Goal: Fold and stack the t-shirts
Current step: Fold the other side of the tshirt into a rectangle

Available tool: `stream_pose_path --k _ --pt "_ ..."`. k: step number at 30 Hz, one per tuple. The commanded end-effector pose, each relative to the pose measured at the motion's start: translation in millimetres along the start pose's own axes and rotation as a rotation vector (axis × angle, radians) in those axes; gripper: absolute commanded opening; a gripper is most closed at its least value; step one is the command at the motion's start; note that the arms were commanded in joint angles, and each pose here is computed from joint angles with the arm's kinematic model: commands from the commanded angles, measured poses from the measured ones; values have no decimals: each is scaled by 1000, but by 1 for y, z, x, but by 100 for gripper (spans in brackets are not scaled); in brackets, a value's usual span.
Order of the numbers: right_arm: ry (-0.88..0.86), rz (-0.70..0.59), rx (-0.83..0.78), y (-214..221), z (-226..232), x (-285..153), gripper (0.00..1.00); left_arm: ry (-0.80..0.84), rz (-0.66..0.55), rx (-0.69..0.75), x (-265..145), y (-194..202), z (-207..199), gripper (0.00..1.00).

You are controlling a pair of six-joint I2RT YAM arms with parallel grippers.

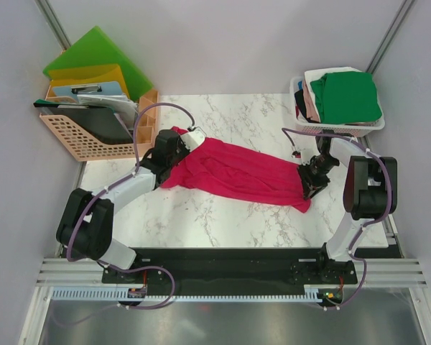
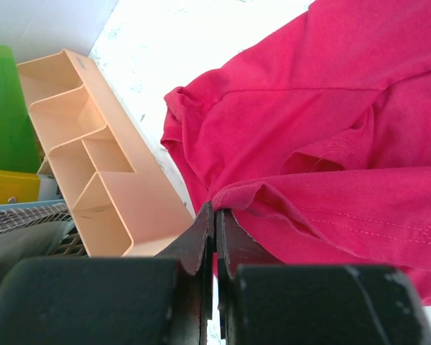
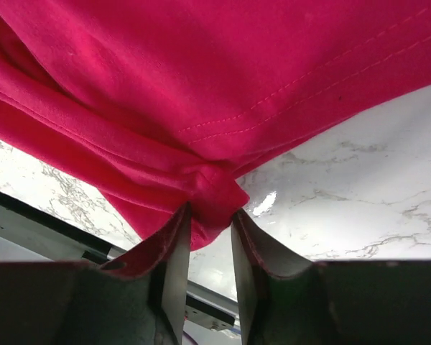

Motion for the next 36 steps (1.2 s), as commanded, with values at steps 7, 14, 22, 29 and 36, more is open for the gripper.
stream_pose_path --k 7,14,22,29,36 --pt "0 -76 -17 -11 1 -8 0 -30 -62 31 0 -7 6 2" --pt "9 -121 -30 -4 9 -27 0 -57 -62 32 0 -8 10 2" --pt "5 -242 -76 15 31 -71 0 -92 -93 -31 -45 -4 15 2" --pt "-19 -267 -80 18 36 -76 0 -115 -128 -49 -91 0 20 2" --pt "-41 -265 -77 16 38 -74 0 -98 -104 -30 -82 1 18 2"
Point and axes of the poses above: each gripper's point midway between its finger pads, its own x axis out along the fingers, its own z axis along the line the jaws close on, y = z × x, the point moved 8 cm from there along -x, back along the fingers, and after that the axes turned 9 degrees about x, right-handed, at the moved point
